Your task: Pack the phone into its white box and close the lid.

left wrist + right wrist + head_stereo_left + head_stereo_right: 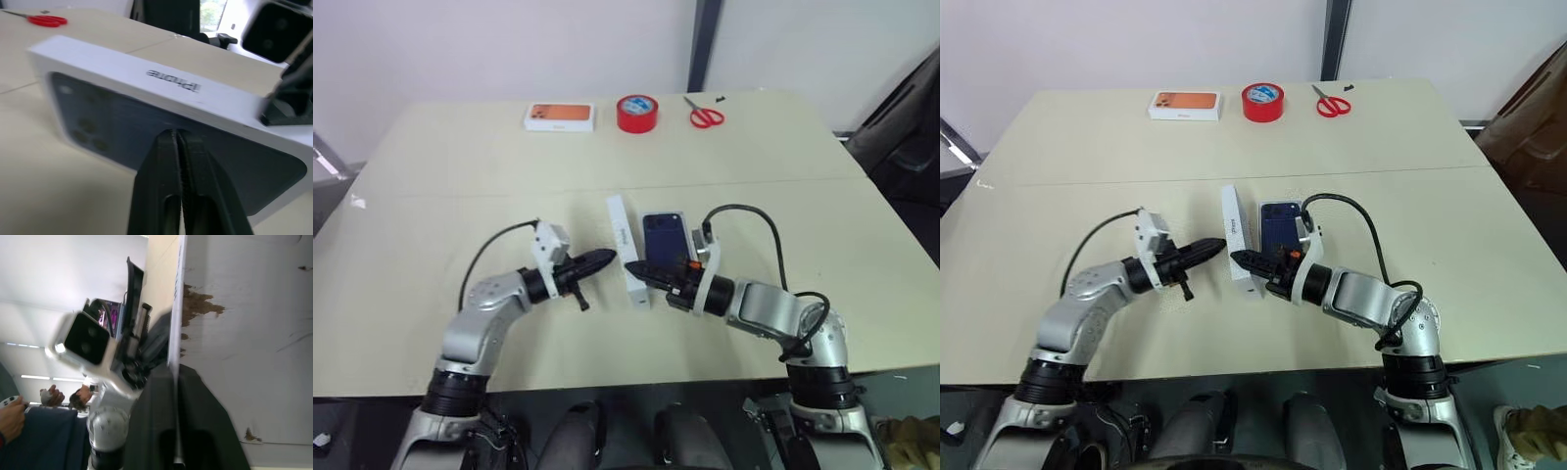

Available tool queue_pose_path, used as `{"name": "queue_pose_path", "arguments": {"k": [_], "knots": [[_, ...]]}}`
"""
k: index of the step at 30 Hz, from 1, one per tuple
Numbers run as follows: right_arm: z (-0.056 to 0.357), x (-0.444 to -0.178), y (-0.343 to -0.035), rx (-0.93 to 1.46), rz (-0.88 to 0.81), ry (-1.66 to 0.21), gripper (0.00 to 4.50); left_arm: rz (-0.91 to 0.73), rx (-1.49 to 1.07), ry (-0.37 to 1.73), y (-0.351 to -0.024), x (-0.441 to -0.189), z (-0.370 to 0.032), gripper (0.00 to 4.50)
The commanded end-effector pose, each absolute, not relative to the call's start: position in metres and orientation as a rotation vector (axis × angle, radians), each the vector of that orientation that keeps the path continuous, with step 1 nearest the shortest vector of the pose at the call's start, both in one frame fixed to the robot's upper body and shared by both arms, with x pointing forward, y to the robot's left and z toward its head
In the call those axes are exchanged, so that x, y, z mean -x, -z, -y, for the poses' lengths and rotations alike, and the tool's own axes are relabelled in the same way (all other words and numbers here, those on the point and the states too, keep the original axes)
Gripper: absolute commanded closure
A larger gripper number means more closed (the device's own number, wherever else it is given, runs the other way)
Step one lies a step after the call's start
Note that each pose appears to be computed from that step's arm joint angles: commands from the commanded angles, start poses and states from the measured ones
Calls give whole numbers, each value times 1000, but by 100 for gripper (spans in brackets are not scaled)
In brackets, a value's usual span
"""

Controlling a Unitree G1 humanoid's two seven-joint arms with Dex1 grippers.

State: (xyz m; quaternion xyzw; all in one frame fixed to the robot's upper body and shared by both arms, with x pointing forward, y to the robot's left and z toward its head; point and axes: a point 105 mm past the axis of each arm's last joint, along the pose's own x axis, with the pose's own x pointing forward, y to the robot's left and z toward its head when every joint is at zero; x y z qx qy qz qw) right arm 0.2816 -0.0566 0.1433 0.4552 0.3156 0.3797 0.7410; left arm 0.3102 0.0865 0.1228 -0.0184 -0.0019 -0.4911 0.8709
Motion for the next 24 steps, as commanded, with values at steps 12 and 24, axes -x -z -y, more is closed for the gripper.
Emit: {"name": "queue_pose_path", "arguments": {"k": [12, 24], "knots": [[166, -340, -191, -342, -211, -531, 5, 62, 31, 1092, -130, -324, -27, 450], [148, -337, -164, 302, -107, -594, 445, -15, -9, 1012, -129, -324, -79, 450]]}}
